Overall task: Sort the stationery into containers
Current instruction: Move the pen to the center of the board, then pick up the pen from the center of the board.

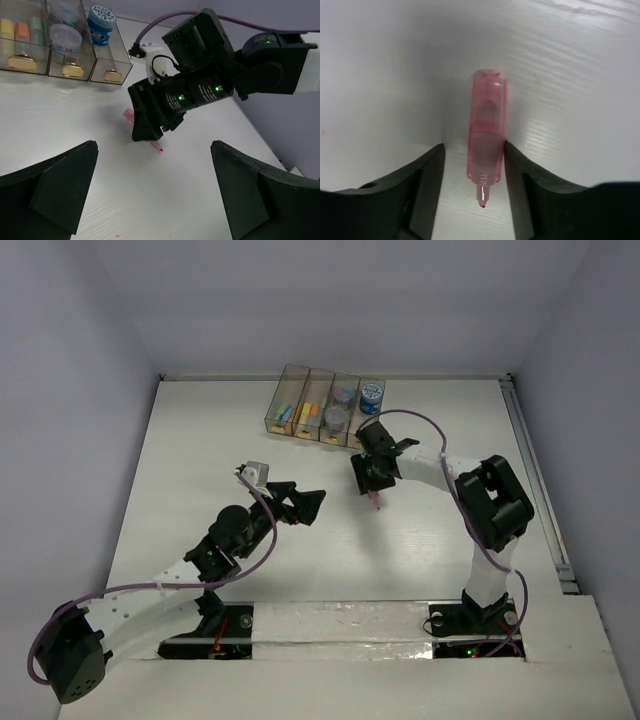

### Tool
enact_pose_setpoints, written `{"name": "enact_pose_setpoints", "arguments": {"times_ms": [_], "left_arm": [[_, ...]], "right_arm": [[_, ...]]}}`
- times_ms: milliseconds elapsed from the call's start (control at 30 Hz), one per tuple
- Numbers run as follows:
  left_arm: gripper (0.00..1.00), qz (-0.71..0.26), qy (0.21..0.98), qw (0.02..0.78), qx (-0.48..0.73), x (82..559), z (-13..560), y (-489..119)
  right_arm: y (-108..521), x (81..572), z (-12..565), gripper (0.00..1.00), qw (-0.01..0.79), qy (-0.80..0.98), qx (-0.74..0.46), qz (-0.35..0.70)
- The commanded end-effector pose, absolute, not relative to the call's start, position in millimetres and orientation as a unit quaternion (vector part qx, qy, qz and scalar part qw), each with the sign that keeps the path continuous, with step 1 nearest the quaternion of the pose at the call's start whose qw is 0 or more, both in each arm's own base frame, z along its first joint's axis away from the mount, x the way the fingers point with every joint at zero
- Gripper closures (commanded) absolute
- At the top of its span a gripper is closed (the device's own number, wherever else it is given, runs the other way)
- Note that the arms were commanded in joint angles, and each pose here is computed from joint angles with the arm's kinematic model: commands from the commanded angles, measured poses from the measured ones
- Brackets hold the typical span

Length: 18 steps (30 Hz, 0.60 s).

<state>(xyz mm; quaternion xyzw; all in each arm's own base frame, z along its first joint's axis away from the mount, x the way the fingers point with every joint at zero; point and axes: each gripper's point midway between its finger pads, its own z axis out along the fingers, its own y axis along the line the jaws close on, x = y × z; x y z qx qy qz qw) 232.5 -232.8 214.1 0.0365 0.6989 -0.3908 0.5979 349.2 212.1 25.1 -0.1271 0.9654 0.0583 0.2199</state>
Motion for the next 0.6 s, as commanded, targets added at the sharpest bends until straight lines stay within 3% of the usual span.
{"name": "enact_pose_setpoints", "arguments": {"times_ms": [0,67,200,567], "left_arm": [[0.06,-0.395,0.678,0.619,0.013,236,232,-225],[0.06,-0.397,0.677,0.62,0.007,236,234,-224],[0.06,-0.393,0.679,0.62,0.005,238,234,-224],[0.06,-0.384,0.689,0.614,0.008,243,228,-228]], "right_arm": [[222,342,39,0.41,0.227,0.957,-0.163,0.07],[220,339,43,0.32,0.241,0.953,-0.164,0.077],[219,328,53,0.3,0.267,0.945,-0.161,0.102],[229,292,37,0.44,0.256,0.939,-0.139,0.184]]}}
